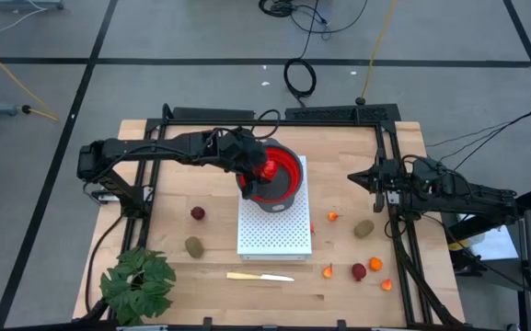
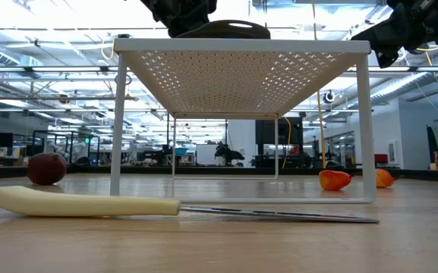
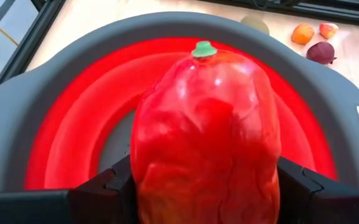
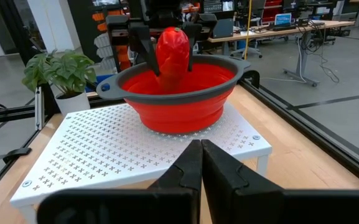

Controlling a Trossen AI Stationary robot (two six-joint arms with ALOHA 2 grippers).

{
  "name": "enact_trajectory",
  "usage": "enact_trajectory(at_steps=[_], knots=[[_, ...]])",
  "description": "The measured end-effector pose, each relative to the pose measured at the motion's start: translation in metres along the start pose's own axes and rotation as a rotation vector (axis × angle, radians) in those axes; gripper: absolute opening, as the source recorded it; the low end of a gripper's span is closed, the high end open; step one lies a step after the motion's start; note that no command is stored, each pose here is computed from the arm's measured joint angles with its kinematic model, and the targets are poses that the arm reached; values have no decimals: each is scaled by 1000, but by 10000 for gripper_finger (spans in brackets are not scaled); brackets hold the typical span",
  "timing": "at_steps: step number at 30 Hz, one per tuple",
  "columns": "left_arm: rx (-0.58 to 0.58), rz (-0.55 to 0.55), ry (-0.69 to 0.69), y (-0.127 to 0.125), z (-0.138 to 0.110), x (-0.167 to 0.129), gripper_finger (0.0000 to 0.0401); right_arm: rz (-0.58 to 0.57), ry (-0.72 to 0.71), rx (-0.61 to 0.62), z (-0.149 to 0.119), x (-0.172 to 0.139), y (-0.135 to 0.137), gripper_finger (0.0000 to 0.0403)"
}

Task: Pick & Place Fruit
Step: Put the mango into the red strainer bowl on the shelf

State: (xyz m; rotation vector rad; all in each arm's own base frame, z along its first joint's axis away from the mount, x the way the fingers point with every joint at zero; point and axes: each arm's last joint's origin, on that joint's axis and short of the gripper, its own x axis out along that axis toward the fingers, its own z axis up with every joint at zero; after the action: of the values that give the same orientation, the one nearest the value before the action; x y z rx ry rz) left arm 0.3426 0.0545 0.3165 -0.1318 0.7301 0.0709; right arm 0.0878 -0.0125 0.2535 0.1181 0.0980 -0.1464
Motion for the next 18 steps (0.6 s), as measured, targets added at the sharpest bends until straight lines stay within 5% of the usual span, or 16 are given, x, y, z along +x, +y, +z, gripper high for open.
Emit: enact_trajectory(at_steps=[18], knots=[[-25, -2, 7, 0, -1, 0, 262, 0, 0, 0, 0, 0, 0, 4]])
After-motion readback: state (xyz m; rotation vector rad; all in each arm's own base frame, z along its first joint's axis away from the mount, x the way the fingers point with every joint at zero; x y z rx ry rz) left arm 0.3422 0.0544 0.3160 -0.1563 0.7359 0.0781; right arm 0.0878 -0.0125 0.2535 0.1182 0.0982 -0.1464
